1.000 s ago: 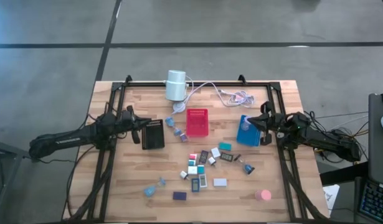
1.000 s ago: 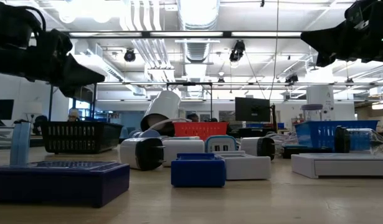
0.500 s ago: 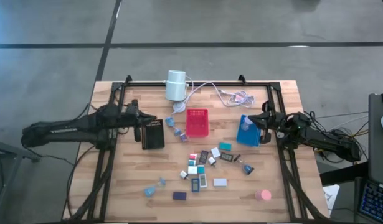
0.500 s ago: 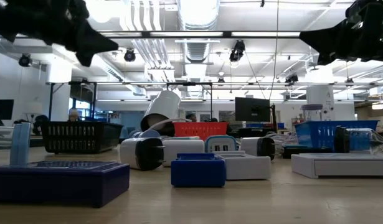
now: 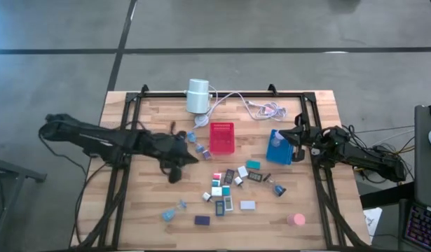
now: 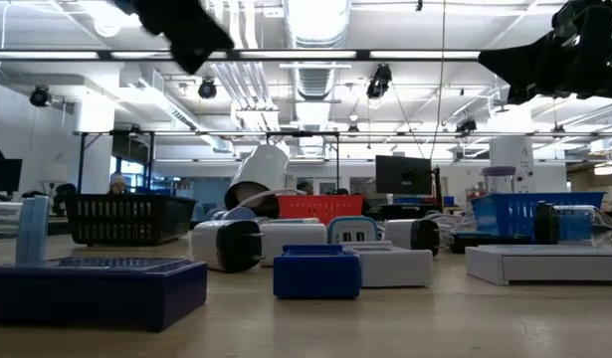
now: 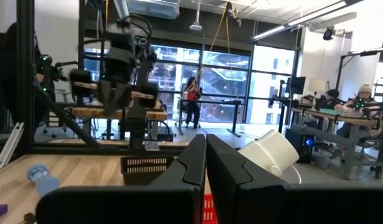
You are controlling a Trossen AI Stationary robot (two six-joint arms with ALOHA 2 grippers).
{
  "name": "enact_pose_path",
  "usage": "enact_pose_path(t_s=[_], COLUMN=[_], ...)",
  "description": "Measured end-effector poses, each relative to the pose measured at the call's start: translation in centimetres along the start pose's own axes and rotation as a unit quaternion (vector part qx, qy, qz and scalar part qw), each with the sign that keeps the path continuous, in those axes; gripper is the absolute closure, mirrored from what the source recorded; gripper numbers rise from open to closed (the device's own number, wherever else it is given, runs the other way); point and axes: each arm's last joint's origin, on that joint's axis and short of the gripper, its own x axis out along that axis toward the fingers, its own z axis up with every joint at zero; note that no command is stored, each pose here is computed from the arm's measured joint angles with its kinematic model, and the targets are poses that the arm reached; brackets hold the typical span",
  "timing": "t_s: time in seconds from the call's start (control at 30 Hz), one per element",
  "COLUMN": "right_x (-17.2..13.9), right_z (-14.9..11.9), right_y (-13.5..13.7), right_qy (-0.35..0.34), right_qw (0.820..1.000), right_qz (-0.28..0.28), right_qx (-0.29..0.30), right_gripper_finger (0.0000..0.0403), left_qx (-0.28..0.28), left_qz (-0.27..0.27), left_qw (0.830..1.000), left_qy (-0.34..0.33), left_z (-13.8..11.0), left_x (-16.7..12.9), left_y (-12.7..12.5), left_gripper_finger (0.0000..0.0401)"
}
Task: Pick & Place Office items
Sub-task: Put the top blue digital clock into the red basket
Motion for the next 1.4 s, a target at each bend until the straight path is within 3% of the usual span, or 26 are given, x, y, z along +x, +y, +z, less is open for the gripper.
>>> enact_pose_path(t_s=[0.17,0.3,0.63,0.77,0.93,1.4], right_x=[0.0,0.0,0.0,0.0,0.0,0.0], right_z=[0.0,0.0,0.0,-0.1,-0.1,-0.3], right_y=[0.0,0.0,0.0,0.0,0.0,0.0], right_qy=[-0.001,-0.001,0.0,0.003,0.005,0.014], right_qw=[1.0,1.0,1.0,1.0,1.0,1.0], right_qz=[0.0,0.0,0.0,0.001,0.001,0.0], right_qx=[0.0,0.001,0.002,0.002,0.008,0.004], right_gripper_finger=[0.0394,0.0394,0.0394,0.0394,0.0394,0.0394], left_qx=[-0.009,0.032,0.15,0.182,0.176,0.164], left_qz=[0.01,0.019,0.015,0.012,0.012,-0.012], left_qw=[0.999,0.992,0.974,0.965,0.959,0.943], left_qy=[0.047,0.117,0.168,0.189,0.223,0.29], left_z=[3.0,4.3,8.1,7.8,6.1,3.4], left_x=[2.9,5.8,14.5,17.8,20.4,22.2], left_y=[-0.6,-0.7,-0.5,0.0,0.9,1.6], left_gripper_finger=[0.04,0.0383,0.0262,0.0212,0.017,0.0091])
